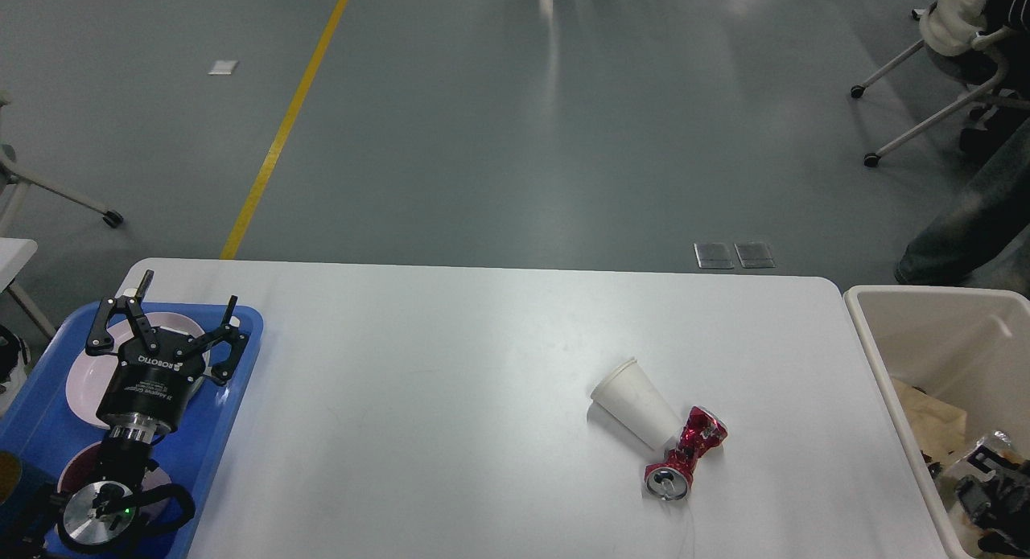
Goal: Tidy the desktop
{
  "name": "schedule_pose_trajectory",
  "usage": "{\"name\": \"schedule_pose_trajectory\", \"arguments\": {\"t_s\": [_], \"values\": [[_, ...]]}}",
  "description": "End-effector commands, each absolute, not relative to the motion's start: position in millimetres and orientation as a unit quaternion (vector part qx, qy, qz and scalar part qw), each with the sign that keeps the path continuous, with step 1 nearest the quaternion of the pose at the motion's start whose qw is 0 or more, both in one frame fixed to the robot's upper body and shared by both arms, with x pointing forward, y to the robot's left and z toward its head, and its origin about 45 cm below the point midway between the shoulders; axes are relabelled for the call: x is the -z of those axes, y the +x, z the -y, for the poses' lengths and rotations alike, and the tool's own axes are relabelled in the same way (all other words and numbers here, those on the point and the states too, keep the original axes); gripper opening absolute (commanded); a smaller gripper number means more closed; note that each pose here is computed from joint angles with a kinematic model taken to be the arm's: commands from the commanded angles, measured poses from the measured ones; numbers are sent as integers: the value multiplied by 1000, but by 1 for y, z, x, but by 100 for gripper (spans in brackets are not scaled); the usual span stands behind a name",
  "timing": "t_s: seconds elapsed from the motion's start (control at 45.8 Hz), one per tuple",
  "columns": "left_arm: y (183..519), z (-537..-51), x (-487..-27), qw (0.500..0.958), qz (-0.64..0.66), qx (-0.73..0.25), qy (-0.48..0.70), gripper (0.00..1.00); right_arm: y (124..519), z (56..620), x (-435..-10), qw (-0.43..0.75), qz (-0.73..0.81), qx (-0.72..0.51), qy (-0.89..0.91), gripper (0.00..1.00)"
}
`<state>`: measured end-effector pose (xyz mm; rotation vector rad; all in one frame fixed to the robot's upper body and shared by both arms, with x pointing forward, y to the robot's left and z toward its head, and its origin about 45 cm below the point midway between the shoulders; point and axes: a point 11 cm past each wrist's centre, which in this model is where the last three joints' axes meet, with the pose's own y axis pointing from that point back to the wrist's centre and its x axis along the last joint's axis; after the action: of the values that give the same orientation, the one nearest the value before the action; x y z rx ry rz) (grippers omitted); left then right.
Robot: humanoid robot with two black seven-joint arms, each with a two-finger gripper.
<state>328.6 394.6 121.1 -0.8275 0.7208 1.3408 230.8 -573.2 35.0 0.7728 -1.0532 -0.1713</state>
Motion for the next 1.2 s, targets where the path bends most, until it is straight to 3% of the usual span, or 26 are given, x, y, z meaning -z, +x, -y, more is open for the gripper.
{"name": "schedule_pose_trajectory", "arguments": {"t_s": [0.0,0.197,0.328,0.437,0.612,0.787,0.94,1.18], "values": [[329,-394,-121,648,-318,-589,-364,97,233,572,-35,790,490,79,361,100],[329,-395,-121,648,-317,-590,-364,97,236,573,-38,788,492,81,362,100],[329,-395,-121,648,-317,-590,-364,97,262,566,-52,774,491,95,387,100],[329,-395,-121,648,-317,-590,-364,97,286,578,-94,761,478,133,418,100],[329,-394,-121,648,-318,-589,-364,97,345,544,-171,775,389,114,485,100],[329,-395,-121,648,-317,-589,-364,97,386,463,-258,780,262,94,561,100],[329,-394,-121,648,-317,-589,-364,97,399,372,-324,788,145,52,596,100],[329,-395,-121,647,-317,-590,-363,97,344,264,-394,763,39,-2,646,100]]}}
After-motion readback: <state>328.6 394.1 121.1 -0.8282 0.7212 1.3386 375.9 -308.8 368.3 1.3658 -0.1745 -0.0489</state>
